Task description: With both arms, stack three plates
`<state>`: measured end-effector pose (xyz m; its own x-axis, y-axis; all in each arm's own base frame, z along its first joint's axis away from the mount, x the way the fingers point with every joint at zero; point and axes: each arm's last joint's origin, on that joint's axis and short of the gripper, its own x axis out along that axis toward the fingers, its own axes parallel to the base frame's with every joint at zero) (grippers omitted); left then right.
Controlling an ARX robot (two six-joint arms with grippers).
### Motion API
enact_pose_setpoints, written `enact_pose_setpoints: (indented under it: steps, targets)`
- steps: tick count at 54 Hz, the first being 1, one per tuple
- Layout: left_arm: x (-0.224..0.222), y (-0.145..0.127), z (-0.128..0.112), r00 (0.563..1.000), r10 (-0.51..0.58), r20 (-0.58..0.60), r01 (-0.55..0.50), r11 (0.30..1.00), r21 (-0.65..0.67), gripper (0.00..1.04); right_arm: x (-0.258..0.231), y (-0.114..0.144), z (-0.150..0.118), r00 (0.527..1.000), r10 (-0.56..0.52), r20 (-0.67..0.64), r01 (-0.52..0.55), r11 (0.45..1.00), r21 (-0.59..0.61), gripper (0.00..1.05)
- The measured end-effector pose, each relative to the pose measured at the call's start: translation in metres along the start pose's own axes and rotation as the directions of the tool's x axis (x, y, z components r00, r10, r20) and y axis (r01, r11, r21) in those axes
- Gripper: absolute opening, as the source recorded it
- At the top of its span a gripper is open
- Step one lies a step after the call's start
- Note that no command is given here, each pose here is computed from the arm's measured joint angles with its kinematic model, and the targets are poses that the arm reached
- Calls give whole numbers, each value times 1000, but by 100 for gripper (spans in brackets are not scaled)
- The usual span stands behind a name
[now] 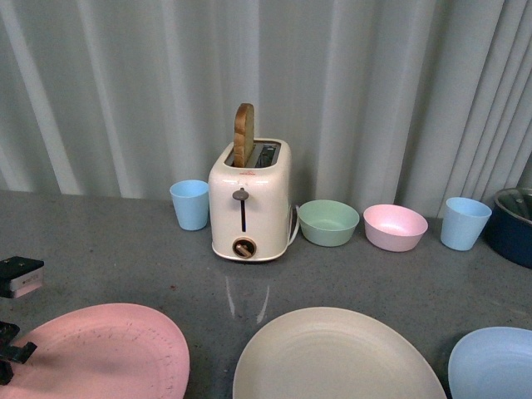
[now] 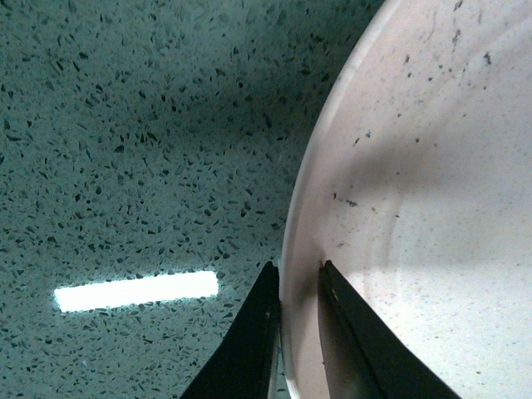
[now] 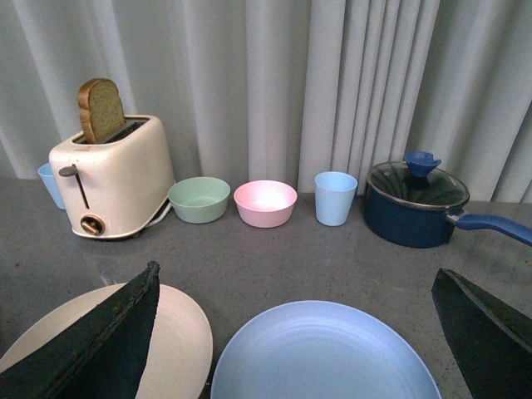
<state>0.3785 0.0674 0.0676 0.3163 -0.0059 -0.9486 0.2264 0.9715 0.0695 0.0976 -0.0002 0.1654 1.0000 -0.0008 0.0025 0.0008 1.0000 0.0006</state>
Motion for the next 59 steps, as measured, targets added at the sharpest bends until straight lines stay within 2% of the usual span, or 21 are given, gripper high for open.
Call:
enact_pose_setpoints:
  steps: [5,25,37,42,48,54,59]
  targets:
    - [-2,1,3,1000,-11,15,11,1000,-9,5,0,0,0,1000,0,0,0,1000,0,97]
    - [-26,8,14,999,-11,34,11,1000,-2,4,0,0,0,1000,0,0,0,1000,0,97]
    - [-65,27,30,997,13,82,-13,1000,-9,3,0,0,0,1000,0,0,0,1000,0,97]
    - [-90,37,43,994,45,104,-46,999,6,3,0,0,0,1000,0,0,0,1000,0,97]
    - [-112,43,57,991,35,127,-36,999,8,3,0,0,0,1000,0,0,0,1000,0,97]
    - [-123,41,67,989,19,145,-20,1000,5,3,0,0,0,1000,0,0,0,1000,0,97]
    - [-126,24,76,988,-16,153,16,1000,-1,3,0,0,0,1000,0,0,0,1000,0,97]
